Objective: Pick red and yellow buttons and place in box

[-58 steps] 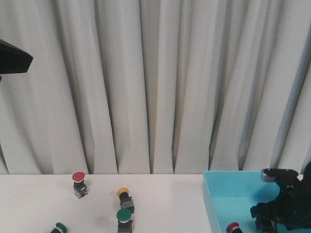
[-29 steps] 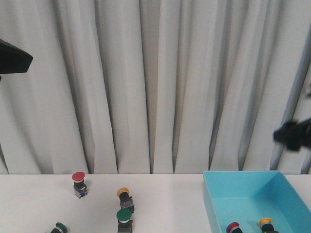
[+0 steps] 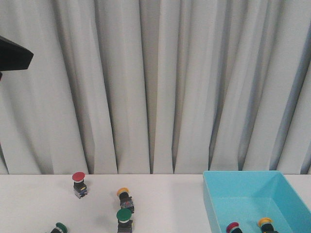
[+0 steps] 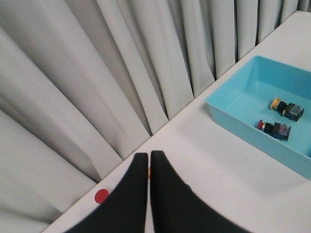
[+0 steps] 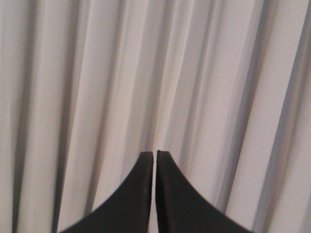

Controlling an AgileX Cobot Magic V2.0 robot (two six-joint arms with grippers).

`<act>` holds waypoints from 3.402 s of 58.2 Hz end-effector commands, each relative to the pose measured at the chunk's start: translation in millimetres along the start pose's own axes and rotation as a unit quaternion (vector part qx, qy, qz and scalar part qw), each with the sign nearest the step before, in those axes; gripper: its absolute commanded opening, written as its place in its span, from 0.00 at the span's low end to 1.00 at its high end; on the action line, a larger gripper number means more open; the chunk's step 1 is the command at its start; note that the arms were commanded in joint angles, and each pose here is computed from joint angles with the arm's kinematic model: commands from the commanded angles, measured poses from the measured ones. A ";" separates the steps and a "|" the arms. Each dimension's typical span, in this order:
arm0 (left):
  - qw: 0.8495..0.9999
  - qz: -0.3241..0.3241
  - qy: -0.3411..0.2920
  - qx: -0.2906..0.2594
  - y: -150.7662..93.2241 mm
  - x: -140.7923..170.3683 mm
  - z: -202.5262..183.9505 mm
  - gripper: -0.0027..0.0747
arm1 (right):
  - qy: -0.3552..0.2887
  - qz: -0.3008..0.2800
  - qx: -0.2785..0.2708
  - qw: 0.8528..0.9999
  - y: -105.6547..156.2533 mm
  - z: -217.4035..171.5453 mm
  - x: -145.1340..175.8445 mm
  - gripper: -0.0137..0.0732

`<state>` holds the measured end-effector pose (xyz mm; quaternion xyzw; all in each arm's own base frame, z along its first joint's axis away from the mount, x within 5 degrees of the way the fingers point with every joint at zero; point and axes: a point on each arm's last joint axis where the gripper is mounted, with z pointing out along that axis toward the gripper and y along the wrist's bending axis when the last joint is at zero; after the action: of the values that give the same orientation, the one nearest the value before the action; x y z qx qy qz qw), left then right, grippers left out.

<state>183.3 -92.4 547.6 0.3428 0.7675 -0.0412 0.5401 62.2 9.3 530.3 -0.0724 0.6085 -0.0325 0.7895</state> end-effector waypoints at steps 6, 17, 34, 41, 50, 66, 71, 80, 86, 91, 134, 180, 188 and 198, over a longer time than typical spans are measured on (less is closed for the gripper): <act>0.999 -0.003 -0.048 -0.014 1.7 -9.2 -10.4 0.03 | -0.030 -0.003 0.005 1.000 0.2 -10.6 -11.5 0.15; 0.999 -0.003 -0.048 -0.014 1.7 -9.2 -10.4 0.03 | -0.026 -0.003 0.004 1.000 0.5 -10.4 -10.4 0.15; 0.999 -0.003 -0.048 -0.014 1.7 -9.2 -10.4 0.03 | -0.026 -0.004 0.004 1.000 0.4 -10.4 -10.4 0.15; 0.999 -0.003 -0.048 -0.014 1.7 -9.2 -10.4 0.03 | -0.026 -0.004 0.004 1.000 0.4 -10.4 -10.4 0.15; 0.999 -0.003 -0.048 -0.014 1.7 -9.2 -10.4 0.03 | -0.026 -0.005 0.004 1.000 0.4 -10.4 -10.4 0.15; 0.999 0.001 -0.043 -0.017 -1.3 0.7 -15.1 0.03 | -0.026 -0.005 0.004 1.000 0.4 -10.4 -10.4 0.15; 0.997 -0.002 -0.076 -0.025 -7.9 14.7 -30.9 0.03 | -0.026 -0.005 0.004 1.000 0.4 -10.4 -10.4 0.15; 0.983 -0.001 -0.172 -0.067 -30.1 73.5 -50.1 0.03 | -0.026 -0.005 0.004 1.000 0.4 -10.4 -10.4 0.15; 0.972 -0.007 -0.218 -0.090 -52.5 138.2 -38.7 0.03 | -0.026 -0.005 0.004 1.000 0.4 -10.4 -10.4 0.15; 0.967 -0.043 -0.234 -0.090 -75.0 200.1 -32.0 0.03 | -0.026 -0.005 0.004 1.000 0.4 -10.4 -10.4 0.15; 0.949 -0.138 -0.150 -0.239 -115.2 368.0 5.9 0.03 | -0.026 -0.005 0.004 1.000 0.4 -10.3 -10.4 0.15; 0.932 -0.156 -0.118 -0.305 -109.1 373.8 3.4 0.03 | -0.026 -0.005 0.004 1.000 0.4 -10.3 -10.4 0.15; 0.932 -0.156 -0.118 -0.305 -109.1 373.8 3.4 0.03 | -0.026 -0.005 0.004 1.000 0.4 -10.3 -10.4 0.15; 0.932 -0.156 -0.118 -0.305 -109.1 373.8 3.4 0.03 | -0.026 -0.005 0.004 1.000 0.4 -10.3 -10.4 0.15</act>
<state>56.1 2.7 188.8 0.0359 0.7416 0.0689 0.6663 49.8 12.0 527.6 -0.0823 0.6143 -0.0312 0.7841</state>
